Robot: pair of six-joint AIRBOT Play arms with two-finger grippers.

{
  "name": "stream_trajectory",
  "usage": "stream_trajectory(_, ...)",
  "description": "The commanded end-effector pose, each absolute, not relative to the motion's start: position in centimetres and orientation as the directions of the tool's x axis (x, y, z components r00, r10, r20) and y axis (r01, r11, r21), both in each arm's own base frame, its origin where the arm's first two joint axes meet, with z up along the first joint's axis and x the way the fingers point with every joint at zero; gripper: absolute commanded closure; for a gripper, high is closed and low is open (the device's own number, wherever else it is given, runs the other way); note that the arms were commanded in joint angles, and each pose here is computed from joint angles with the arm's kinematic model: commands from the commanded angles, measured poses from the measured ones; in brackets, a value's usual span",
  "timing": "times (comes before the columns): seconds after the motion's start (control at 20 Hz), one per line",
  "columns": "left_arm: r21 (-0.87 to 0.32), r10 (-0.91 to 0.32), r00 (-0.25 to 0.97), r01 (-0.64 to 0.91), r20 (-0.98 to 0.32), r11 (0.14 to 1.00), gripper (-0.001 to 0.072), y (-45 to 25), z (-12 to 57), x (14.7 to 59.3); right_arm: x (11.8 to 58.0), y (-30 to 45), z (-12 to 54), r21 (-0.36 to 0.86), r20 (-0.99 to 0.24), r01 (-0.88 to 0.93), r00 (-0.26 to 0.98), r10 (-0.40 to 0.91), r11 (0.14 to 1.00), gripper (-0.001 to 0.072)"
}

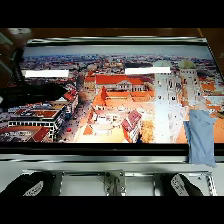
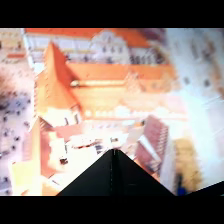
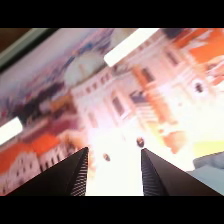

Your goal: Fold the shirts.

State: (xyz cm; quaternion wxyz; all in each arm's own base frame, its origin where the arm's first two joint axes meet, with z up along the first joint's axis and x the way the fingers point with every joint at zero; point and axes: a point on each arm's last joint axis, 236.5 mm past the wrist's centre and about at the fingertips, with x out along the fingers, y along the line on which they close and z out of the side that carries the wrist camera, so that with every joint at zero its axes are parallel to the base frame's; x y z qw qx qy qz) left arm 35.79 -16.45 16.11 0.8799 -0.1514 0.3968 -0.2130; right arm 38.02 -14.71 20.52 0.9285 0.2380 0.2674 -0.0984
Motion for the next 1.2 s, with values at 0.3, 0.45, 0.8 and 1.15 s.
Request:
stream_trajectory(0.3, 0.002, -0.049, 0.223, 0.224, -0.974, 0.974, 0.0318, -15.0, 5.1, 38.7, 38.5, 5.2, 6.3, 0.074, -0.92, -0.039, 0.384, 0.083, 0.997, 0.0084)
stream_trajectory(0.45, 0.005, -0.073, 0.286, 0.263, -0.955, 0.965, 0.0319, -15.6, 5.5, 40.2, 38.5, 5.8, 6.1, 0.076, -0.921, -0.052, 0.378, 0.091, 0.996, 0.0084)
stream_trajectory(0.8, 0.007, -0.071, 0.279, 0.271, -0.958, 0.963, 0.0319, -15.6, 5.1, 40.3, 38.6, 5.7, 6.1, 0.075, -0.921, -0.051, 0.379, 0.089, 0.996, 0.0084)
stream_trajectory(1.15, 0.009, -0.071, 0.279, 0.278, -0.958, 0.961, 0.0319, -15.6, 5.1, 40.3, 38.6, 5.7, 6.1, 0.075, -0.921, -0.051, 0.379, 0.089, 0.996, 0.0084)
